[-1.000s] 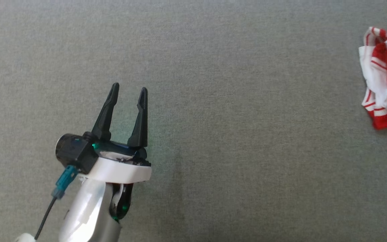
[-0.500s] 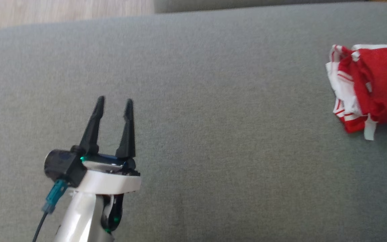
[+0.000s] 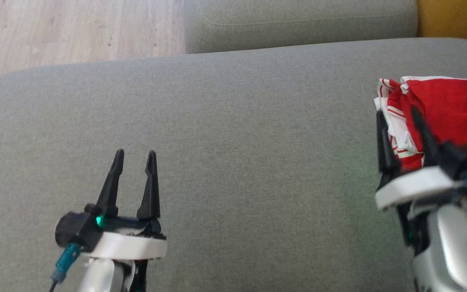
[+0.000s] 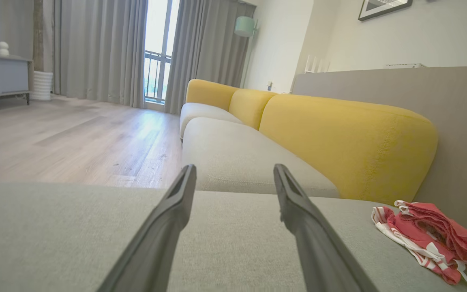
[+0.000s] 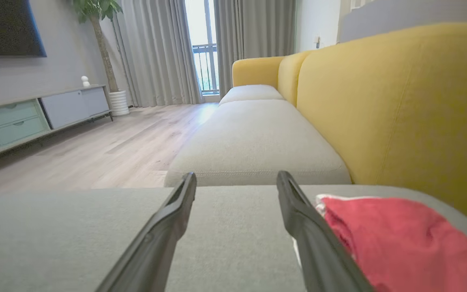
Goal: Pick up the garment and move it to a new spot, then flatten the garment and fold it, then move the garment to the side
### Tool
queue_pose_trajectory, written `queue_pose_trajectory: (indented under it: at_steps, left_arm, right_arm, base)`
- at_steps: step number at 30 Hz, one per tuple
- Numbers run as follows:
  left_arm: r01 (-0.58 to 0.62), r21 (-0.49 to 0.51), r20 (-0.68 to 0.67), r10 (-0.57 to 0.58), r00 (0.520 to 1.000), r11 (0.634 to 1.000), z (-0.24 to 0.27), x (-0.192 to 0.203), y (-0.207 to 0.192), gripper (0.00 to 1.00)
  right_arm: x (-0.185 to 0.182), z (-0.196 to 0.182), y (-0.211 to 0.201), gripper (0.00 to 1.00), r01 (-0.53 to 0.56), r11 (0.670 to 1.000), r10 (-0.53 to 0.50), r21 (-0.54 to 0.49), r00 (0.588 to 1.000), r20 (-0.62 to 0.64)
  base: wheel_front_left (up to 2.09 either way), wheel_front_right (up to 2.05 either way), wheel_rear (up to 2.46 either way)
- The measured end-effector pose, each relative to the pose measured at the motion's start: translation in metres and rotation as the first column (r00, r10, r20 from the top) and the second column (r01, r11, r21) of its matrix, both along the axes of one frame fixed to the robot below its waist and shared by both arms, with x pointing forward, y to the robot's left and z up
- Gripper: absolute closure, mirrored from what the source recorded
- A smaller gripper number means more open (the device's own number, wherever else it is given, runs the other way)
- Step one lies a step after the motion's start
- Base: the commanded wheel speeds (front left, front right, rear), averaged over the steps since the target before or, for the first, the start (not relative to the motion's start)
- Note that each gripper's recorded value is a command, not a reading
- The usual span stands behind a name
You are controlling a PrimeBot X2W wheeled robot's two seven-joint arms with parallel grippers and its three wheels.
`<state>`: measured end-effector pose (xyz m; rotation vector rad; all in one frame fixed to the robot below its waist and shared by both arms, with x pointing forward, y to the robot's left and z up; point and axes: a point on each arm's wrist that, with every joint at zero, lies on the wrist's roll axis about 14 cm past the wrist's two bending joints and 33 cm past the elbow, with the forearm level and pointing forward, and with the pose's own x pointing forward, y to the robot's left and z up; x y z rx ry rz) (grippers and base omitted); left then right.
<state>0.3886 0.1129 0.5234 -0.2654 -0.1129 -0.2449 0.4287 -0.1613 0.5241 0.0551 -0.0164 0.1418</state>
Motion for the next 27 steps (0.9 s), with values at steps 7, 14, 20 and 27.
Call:
queue_pose_trajectory:
  at_steps: [7,14,20,27]
  left_arm:
    - [-0.031,-0.03,-0.046,0.03,0.999,0.999,-0.012,-0.008,0.008,0.0]
    - [-0.046,-0.036,-0.057,0.044,0.997,0.998,-0.015,-0.008,0.011,0.0]
    - [-0.053,-0.044,-0.048,0.051,0.998,0.998,-0.012,-0.008,0.013,0.0]
    - [-0.054,-0.063,-0.043,0.051,0.998,0.997,-0.009,-0.009,0.013,0.0]
  right_arm:
    - [-0.026,-0.027,0.004,0.0,0.019,0.995,-0.017,0.099,1.0,-0.024]
    - [-0.033,-0.039,0.008,0.0,0.026,0.983,-0.019,0.179,0.999,-0.041]
    - [-0.033,-0.041,0.011,0.0,0.02,0.982,-0.012,0.185,0.999,-0.046]
    - [-0.034,-0.041,0.01,0.0,0.023,0.982,-0.016,0.186,0.999,-0.043]
  base:
    - [0.0,0.0,0.0]
    - [0.0,0.0,0.0]
    - [0.0,0.0,0.0]
    - [0.0,0.0,0.0]
